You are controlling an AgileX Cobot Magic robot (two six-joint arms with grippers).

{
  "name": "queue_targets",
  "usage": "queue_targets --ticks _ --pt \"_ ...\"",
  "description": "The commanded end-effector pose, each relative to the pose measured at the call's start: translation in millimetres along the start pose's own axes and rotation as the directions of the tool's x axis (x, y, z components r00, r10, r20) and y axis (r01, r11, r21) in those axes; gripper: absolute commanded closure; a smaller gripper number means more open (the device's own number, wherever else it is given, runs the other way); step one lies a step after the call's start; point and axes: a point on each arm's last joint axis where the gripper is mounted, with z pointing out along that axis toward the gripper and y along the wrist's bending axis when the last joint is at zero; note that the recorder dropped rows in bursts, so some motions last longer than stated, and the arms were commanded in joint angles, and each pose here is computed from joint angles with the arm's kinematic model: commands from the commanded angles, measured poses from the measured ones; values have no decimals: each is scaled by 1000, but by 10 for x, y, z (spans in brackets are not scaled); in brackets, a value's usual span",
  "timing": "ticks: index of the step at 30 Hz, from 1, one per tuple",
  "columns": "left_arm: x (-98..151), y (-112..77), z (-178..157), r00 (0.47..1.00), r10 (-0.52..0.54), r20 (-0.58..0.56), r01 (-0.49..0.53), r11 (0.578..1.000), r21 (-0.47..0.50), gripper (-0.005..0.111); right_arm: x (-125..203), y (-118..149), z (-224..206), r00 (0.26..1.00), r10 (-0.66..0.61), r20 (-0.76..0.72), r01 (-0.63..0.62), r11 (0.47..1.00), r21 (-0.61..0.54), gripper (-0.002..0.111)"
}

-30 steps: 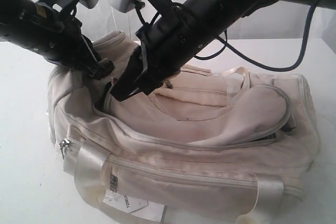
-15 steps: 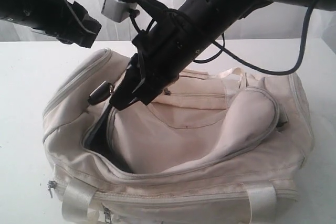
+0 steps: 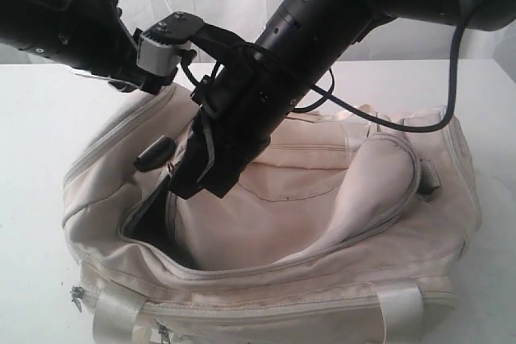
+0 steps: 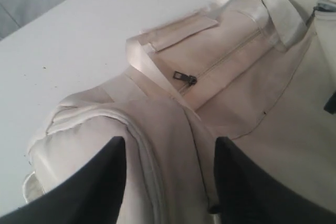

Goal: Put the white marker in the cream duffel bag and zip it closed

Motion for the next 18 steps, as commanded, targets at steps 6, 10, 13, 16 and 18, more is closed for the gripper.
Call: queue_targets --ticks 6,10,13,16,18 --pt "100 -58 197 995 -11 -98 20 995 93 51 -7 49 -19 1000 5 -6 -5 1000 -1 107" --pt "129 -56 284 993 -3 -117 15 994 106 51 -7 51 -19 1000 5 -7 -5 1000 -3 107" --pt "141 -53 320 992 22 -122 -9 994 110 51 -7 51 -19 1000 5 -7 -5 1000 -3 107" --pt "147 -37 319 990 72 -124 -60 993 99 51 -7 51 -19 1000 5 -7 -5 1000 -3 107" --pt "141 -20 286 987 102 -122 -92 993 79 51 -5 49 -19 1000 4 -9 -4 1000 -1 107"
